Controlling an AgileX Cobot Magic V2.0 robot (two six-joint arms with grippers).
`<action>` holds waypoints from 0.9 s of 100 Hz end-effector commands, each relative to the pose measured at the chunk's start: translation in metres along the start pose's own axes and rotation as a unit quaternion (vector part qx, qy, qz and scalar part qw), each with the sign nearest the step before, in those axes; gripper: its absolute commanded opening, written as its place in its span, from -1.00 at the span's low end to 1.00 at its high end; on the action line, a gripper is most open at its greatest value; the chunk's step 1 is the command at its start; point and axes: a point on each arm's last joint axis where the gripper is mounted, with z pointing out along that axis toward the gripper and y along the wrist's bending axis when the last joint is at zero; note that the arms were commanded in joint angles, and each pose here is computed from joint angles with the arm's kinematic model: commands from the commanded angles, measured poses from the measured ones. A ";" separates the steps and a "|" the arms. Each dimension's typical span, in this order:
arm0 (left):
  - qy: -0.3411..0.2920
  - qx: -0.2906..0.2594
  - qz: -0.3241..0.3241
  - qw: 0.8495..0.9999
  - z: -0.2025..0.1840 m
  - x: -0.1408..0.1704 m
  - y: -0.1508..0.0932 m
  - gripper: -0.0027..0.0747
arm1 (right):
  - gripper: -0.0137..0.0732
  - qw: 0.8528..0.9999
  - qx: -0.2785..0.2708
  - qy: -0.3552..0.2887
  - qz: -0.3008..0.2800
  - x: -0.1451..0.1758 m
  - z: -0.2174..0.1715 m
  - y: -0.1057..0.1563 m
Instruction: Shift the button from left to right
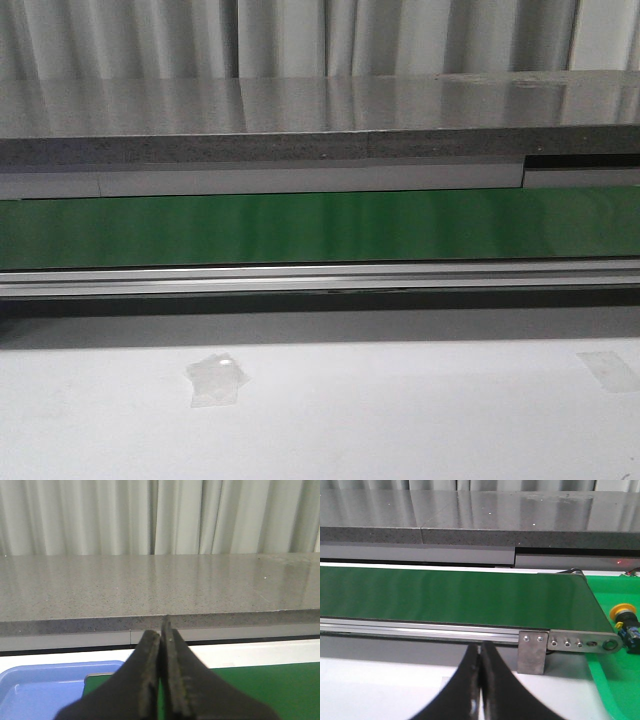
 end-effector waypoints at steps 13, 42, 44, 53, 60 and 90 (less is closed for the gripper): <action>-0.036 -0.009 -0.007 0.999 0.000 -0.013 0.001 -0.98 | -0.84 0.998 0.004 -0.061 -0.007 -0.014 -0.003 -0.001; -0.032 -0.012 0.038 0.999 0.000 -0.011 0.002 -0.98 | -0.84 0.998 0.004 -0.061 -0.007 -0.014 -0.003 -0.001; -0.029 -0.013 0.046 0.998 0.000 -0.010 0.002 -0.98 | -0.84 0.998 0.004 -0.061 -0.007 -0.014 -0.003 -0.001; -0.018 -0.016 0.051 0.998 0.001 -0.002 0.003 -0.98 | -0.84 0.998 0.004 -0.061 -0.007 -0.014 -0.003 -0.001; -0.014 -0.019 0.043 0.999 0.000 0.006 0.004 -0.98 | -0.84 0.998 0.004 -0.061 -0.007 -0.014 -0.003 -0.001; -0.055 -0.019 0.035 0.998 -0.019 0.044 0.005 -0.98 | -0.84 0.998 0.004 -0.061 -0.007 -0.014 -0.003 -0.001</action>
